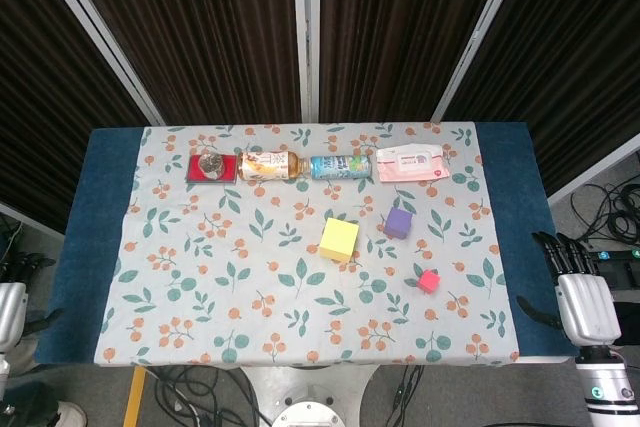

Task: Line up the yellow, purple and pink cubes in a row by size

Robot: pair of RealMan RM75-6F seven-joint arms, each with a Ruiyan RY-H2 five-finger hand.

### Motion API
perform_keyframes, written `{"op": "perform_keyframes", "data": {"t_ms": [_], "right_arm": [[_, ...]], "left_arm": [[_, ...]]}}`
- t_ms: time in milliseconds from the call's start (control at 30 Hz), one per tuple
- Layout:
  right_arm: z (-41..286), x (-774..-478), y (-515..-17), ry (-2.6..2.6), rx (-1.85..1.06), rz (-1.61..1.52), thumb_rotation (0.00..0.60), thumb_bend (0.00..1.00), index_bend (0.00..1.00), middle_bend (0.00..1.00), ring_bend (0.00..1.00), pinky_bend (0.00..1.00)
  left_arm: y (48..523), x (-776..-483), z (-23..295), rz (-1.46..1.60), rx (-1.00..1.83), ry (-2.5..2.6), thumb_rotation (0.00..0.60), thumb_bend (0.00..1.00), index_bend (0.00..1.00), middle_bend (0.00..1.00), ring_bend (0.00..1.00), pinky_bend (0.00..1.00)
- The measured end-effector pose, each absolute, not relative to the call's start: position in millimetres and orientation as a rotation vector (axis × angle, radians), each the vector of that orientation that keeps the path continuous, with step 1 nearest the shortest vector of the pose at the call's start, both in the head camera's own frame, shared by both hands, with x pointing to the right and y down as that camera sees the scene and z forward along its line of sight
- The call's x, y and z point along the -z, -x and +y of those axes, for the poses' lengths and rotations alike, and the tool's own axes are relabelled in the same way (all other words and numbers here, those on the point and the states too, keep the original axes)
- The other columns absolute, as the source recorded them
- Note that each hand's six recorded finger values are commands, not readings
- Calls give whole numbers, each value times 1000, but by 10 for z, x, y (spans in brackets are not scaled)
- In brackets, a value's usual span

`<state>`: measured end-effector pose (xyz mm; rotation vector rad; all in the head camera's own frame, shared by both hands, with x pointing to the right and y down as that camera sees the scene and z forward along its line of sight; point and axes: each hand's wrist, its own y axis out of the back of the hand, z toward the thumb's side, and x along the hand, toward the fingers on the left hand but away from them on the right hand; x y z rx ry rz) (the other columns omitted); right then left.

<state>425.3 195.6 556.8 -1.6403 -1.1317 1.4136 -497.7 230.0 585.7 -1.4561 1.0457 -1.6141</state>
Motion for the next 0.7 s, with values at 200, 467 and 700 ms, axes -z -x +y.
{"op": "perform_keyframes", "data": {"t_ms": [200, 467, 700], "right_arm": [[1966, -5565, -4245, 1645, -1413, -1128, 600, 90, 78, 99, 31, 76], [1916, -5637, -4083, 1689, -1405, -1087, 600, 85, 75, 130, 33, 76], [1669, -5831, -3524, 1810, -1333, -964, 600, 50, 55, 139, 34, 76]], "left_arm": [[4971, -5855, 2295, 1048, 1613, 1455, 600, 71, 330, 330, 171, 234], [4966, -5840, 2302, 1058, 1603, 1451, 600, 71, 330, 330, 171, 234], [4977, -5821, 2344, 1066, 1598, 1449, 600, 71, 330, 330, 171, 234]]}}
